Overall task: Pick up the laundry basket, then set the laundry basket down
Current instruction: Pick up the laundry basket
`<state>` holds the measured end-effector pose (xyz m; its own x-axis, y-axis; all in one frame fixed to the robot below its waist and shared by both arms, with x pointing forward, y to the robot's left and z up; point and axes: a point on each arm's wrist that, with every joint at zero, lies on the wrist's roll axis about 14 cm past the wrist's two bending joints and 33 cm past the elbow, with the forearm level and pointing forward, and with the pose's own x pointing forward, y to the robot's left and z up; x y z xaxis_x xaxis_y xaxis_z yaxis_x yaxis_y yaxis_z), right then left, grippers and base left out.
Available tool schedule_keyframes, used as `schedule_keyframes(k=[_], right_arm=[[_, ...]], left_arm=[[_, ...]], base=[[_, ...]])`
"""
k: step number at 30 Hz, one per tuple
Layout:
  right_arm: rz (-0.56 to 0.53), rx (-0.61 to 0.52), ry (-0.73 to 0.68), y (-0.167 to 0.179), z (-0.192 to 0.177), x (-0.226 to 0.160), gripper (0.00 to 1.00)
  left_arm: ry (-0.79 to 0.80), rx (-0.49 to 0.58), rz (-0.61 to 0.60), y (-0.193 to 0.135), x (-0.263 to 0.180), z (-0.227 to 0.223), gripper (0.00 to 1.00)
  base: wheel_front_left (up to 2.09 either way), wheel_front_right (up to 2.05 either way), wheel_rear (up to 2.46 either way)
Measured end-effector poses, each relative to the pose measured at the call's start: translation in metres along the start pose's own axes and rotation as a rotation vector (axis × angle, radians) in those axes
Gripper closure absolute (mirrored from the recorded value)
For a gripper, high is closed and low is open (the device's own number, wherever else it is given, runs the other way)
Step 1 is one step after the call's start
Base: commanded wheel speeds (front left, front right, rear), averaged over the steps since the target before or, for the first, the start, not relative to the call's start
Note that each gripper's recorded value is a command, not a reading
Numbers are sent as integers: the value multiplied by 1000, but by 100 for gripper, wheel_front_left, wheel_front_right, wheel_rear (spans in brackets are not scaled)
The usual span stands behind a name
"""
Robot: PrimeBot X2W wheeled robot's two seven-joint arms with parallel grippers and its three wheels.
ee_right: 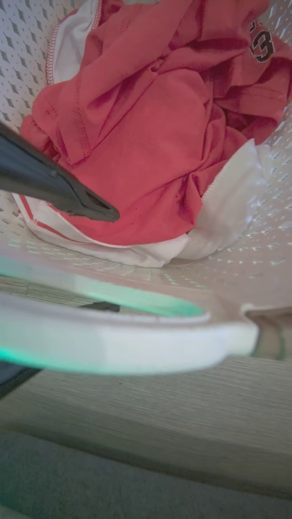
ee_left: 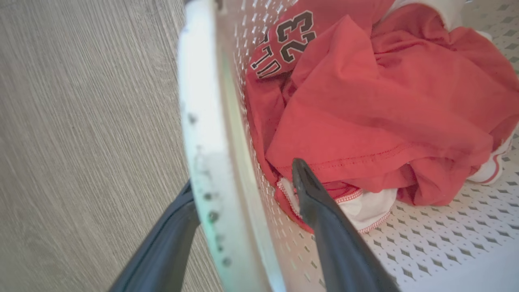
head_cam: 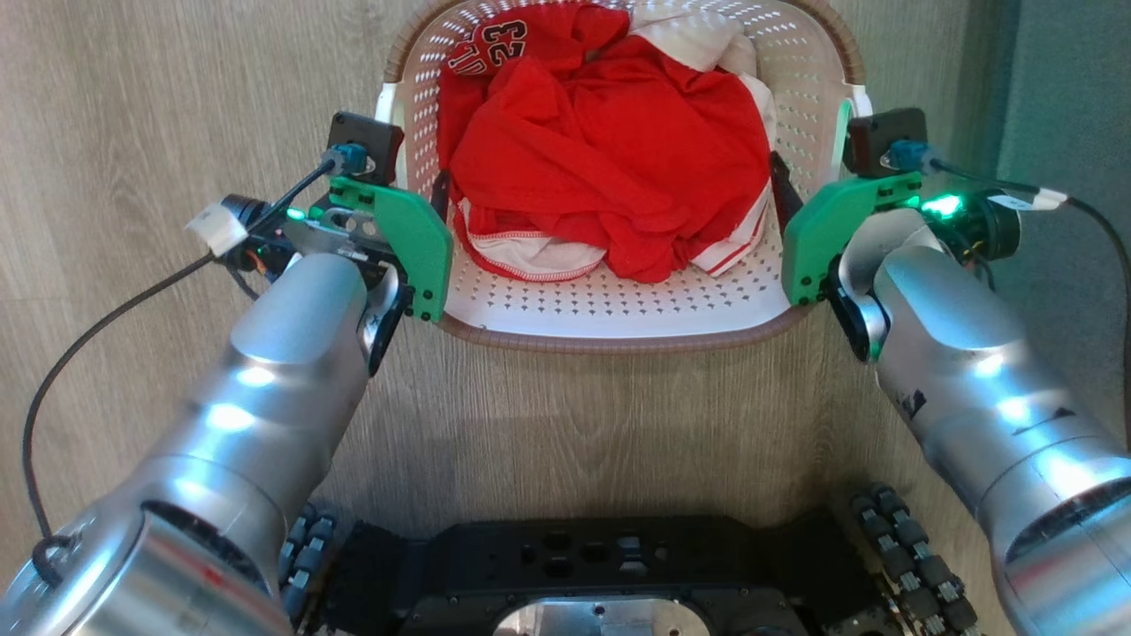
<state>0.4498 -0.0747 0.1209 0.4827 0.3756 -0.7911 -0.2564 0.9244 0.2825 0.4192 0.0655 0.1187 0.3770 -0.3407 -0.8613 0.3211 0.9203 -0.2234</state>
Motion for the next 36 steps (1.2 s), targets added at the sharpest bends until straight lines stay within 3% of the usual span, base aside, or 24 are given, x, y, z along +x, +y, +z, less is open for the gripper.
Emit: schedule_keyframes(k=[1,2,3,18,28,33,36], right_arm=[[0,2,-3,0,2,0,56],[1,3,-5,0,3,1,96],[3,1,-4,0,3,1,100],[2,-30,40,4,9,-18,100],[49,-79,212,30,-12,-78,100],[46,-59,180,37,1,-108,100],[58,11,154,48,10,-124,100]], left_arm=[[3,3,-3,-1,0,-1,24],[5,0,-4,-1,-1,-2,76],[5,-4,-4,-1,-1,-2,100],[26,-4,-38,-13,-21,4,100],[110,73,-75,-38,-73,-16,100],[46,111,-74,-48,-98,0,100],[14,138,-59,-47,-113,13,100]], base=[[0,0,0],[0,0,0],[0,0,0],[0,0,0],[0,0,0],[0,0,0],[0,0,0]])
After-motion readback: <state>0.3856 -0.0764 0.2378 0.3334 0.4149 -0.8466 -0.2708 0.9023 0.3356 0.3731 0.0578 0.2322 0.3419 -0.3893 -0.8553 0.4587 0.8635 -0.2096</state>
